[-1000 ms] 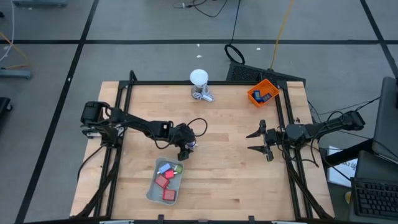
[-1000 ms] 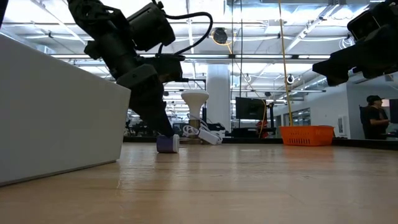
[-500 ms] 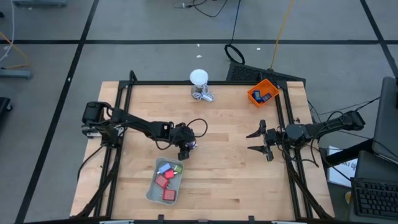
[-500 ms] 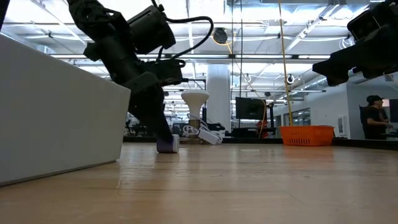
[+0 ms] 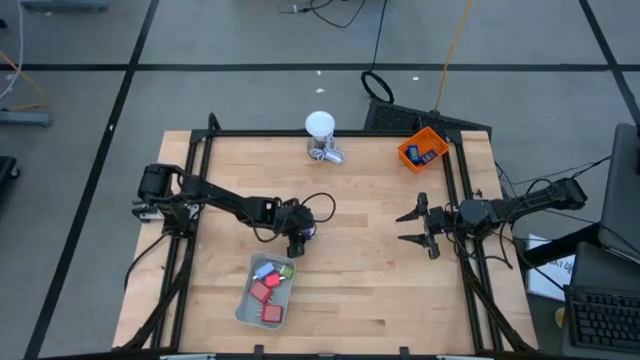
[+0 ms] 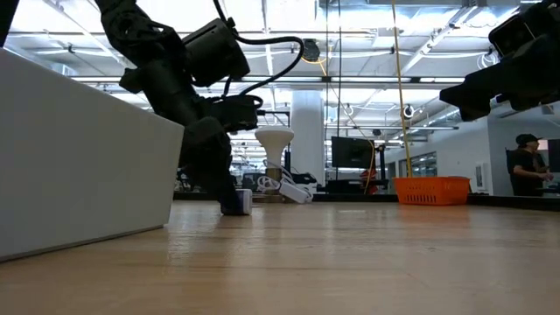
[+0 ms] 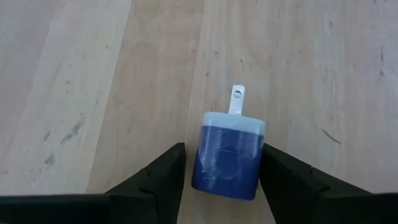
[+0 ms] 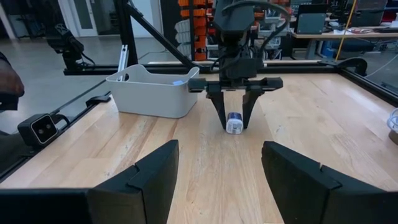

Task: Pick & Place Office items
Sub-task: Put the blue charger adapter into the gray bin

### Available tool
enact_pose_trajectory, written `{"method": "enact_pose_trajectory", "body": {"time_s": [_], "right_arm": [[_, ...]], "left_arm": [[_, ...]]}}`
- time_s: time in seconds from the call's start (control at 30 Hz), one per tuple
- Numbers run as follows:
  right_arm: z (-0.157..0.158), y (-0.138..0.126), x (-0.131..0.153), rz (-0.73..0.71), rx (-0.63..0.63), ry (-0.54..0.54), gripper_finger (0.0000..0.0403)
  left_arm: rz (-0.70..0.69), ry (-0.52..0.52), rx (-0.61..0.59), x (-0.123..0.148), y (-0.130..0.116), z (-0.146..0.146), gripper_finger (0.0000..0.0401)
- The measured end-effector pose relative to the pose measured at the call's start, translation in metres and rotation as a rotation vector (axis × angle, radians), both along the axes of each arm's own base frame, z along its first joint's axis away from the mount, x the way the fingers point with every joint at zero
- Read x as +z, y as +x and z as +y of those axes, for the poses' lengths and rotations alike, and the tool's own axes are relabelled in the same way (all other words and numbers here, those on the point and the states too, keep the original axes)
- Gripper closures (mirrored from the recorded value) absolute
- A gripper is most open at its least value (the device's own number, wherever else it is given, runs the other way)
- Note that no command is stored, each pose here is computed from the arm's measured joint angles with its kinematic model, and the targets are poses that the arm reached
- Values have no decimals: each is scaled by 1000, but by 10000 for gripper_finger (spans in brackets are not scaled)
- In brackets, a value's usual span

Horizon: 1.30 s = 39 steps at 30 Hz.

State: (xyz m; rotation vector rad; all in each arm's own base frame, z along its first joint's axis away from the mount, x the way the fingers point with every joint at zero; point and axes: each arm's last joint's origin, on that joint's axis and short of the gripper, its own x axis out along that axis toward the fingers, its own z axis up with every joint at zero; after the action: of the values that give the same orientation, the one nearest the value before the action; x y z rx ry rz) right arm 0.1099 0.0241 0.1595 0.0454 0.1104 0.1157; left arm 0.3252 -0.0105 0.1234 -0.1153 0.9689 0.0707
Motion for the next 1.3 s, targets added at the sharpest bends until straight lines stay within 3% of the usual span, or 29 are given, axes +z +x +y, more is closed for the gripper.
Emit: {"method": "enact_pose_trajectory", "body": {"time_s": [0.4, 0.67, 1.0, 1.3], "right_arm": [[0, 0, 0, -3, 0, 1, 183], [0, 0, 0, -3, 0, 1, 183], [0, 0, 0, -3, 0, 1, 183], [0, 0, 0, -2, 0, 0, 183]], "left_arm": [[-1, 15, -16, 0, 0, 0, 258], [-1, 14, -18, 0, 0, 0, 237], [-1, 15, -19, 0, 0, 0, 265], [0, 14, -21, 0, 0, 0, 236]]}}
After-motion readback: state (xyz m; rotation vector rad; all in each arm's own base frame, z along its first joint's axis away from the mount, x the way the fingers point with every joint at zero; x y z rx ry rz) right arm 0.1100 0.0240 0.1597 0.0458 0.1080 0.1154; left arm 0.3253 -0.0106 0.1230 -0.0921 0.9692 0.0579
